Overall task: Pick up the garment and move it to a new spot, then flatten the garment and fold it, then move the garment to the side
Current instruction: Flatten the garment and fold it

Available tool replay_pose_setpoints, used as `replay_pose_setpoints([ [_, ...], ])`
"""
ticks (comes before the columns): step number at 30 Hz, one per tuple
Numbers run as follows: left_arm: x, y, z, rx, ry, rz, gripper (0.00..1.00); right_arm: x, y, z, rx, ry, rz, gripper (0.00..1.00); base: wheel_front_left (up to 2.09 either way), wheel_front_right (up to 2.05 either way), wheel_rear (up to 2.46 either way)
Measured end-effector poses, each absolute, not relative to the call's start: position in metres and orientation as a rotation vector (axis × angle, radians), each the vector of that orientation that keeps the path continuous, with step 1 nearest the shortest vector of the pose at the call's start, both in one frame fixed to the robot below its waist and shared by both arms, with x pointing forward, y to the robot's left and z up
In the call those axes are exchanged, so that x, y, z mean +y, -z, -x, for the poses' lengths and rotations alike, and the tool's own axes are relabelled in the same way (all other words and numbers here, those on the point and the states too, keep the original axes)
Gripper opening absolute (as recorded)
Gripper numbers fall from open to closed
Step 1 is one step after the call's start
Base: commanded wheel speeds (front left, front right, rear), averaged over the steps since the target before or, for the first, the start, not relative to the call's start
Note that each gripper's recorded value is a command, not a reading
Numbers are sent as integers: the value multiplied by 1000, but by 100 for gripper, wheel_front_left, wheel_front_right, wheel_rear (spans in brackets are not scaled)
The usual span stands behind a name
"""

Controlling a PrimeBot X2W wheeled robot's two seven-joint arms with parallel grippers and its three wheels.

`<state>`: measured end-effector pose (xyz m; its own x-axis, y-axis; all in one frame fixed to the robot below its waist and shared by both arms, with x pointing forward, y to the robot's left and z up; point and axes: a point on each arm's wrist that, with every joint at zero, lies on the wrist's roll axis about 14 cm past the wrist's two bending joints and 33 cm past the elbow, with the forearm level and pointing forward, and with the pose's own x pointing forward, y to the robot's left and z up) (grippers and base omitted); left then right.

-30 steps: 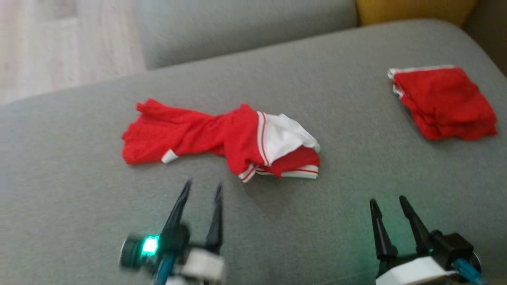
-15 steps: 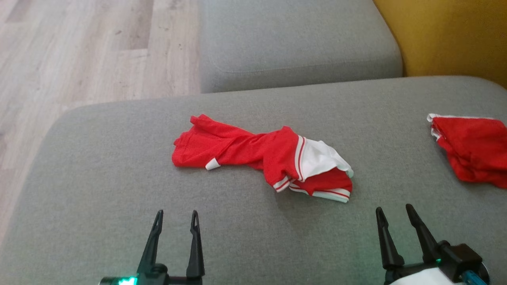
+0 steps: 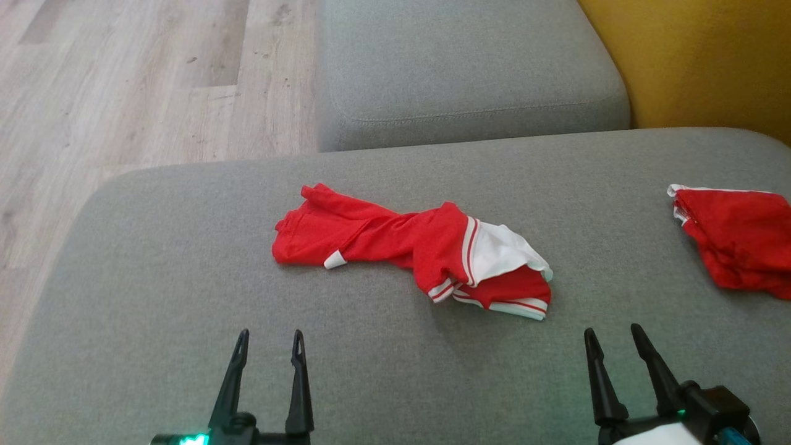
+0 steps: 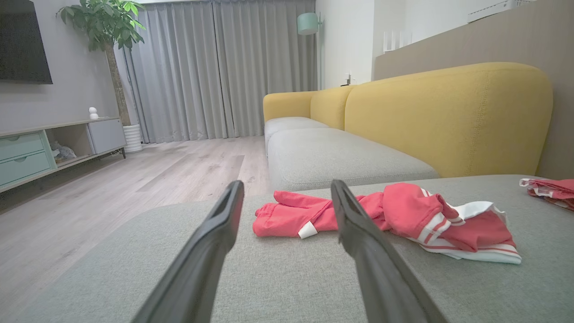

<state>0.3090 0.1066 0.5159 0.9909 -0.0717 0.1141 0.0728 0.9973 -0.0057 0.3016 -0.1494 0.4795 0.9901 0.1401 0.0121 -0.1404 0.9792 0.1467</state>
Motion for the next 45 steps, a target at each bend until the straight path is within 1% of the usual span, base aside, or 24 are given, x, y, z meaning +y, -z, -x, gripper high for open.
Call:
replay_pose_setpoints([
  [9, 106, -509, -307, -91, 75, 18, 100, -149, -481, -301, -6, -136, -155, 100, 0, 0, 0],
  [12, 98, -482, -303, -2, 121, 25, 100, -150, -479, -302, 1, -134, -156, 100, 0, 0, 0],
  [16, 75, -447, -301, 115, 230, 13, 100, -150, -473, -304, 25, -129, -160, 100, 0, 0, 0],
  [20, 37, -431, -319, 170, 406, -24, 100, -150, -465, -306, 54, -125, -164, 100, 0, 0, 0],
  [25, 3, -422, -347, 192, 555, -124, 100, -155, -466, -316, 53, -105, -162, 100, 0, 0, 0],
  [32, -31, -420, -391, 166, 669, -249, 100, -167, -464, -330, 63, -69, -151, 100, 0, 0, 0],
  [37, -57, -430, -416, 115, 721, -258, 100, -180, -458, -332, 84, -27, -142, 100, 0, 0, 0],
  [38, -63, -433, -418, 102, 734, -259, 40, -182, -457, -332, 87, -20, -140, 100, 0, 0, 0],
  [39, -70, -436, -420, 86, 750, -260, 5, -184, -457, -332, 88, -13, -141, 100, 0, 0, 0],
  [40, -76, -440, -421, 70, 766, -257, 0, -186, -457, -333, 88, -6, -142, 100, 0, 0, 0],
  [45, -101, -456, -421, 4, 842, -248, 0, -193, -459, -331, 82, 16, -137, 100, 0, 0, 0],
])
